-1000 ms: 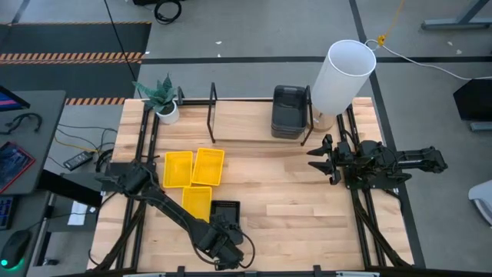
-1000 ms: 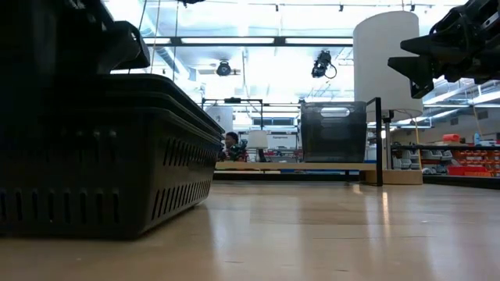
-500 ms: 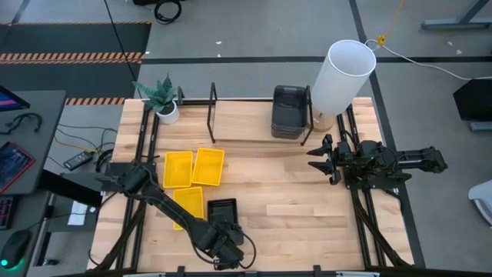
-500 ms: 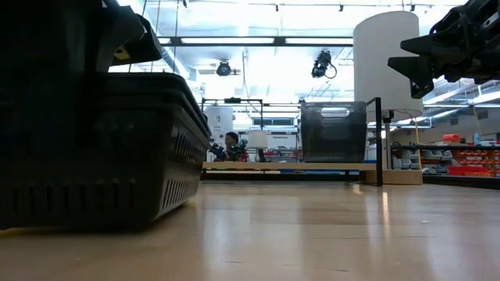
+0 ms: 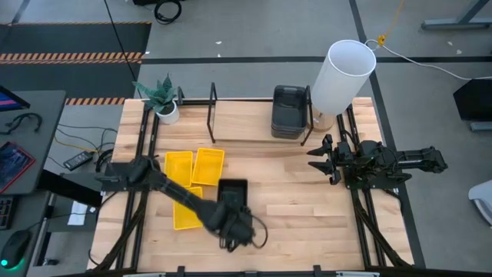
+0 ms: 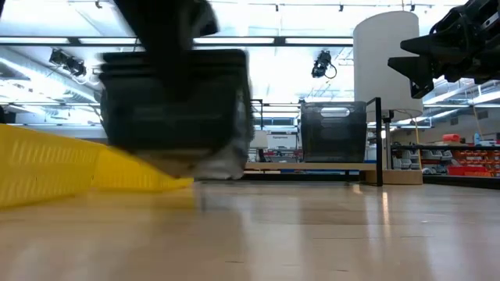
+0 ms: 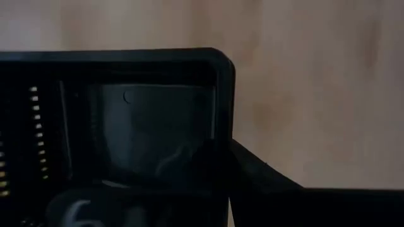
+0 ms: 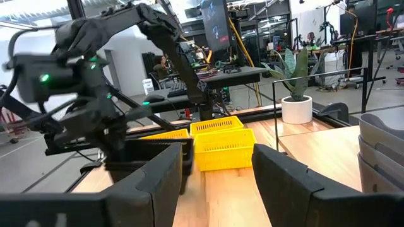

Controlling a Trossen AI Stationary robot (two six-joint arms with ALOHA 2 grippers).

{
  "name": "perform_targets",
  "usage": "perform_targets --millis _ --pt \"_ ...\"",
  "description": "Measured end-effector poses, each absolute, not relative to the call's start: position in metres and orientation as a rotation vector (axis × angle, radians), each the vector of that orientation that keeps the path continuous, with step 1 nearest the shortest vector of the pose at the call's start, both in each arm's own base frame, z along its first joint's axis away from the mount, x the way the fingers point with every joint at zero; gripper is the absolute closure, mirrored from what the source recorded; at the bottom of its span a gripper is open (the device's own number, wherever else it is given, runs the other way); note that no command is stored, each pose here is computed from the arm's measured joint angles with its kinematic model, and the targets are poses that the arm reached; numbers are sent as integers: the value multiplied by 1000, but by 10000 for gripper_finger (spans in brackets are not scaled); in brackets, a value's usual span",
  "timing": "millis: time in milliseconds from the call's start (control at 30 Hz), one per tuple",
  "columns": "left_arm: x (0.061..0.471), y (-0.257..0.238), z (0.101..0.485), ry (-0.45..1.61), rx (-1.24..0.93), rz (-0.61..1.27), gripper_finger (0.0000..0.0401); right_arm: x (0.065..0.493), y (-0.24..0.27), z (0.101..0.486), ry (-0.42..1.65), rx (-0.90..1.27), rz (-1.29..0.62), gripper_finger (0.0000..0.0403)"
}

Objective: Stack baskets on shelf by color
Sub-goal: Put the stacked black baskets on the shelf

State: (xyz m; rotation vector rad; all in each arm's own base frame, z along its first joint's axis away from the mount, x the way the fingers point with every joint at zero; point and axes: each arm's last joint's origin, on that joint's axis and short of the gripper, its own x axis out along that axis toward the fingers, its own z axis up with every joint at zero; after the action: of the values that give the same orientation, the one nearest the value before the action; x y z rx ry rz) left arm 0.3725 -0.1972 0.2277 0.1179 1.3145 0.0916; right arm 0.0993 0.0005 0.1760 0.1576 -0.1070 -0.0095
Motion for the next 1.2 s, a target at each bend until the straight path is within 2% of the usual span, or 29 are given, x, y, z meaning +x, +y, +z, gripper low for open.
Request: perform_targets --millis 300,633,833,1000,1200 --pt "388 -124 252 1300 243 177 379 99 0 176 -106 158 -10 206" --pt "415 -16 251 1315 314 233 379 99 0 176 -107 157 -10 206" --pt "425 42 254 1236 325 227 379 99 1 176 -107 157 -10 206" --pt "434 79 240 1216 329 228 379 99 0 176 -107 158 -10 206" --pt "448 100 222 1161 381 234 379 99 1 176 -110 158 -8 206"
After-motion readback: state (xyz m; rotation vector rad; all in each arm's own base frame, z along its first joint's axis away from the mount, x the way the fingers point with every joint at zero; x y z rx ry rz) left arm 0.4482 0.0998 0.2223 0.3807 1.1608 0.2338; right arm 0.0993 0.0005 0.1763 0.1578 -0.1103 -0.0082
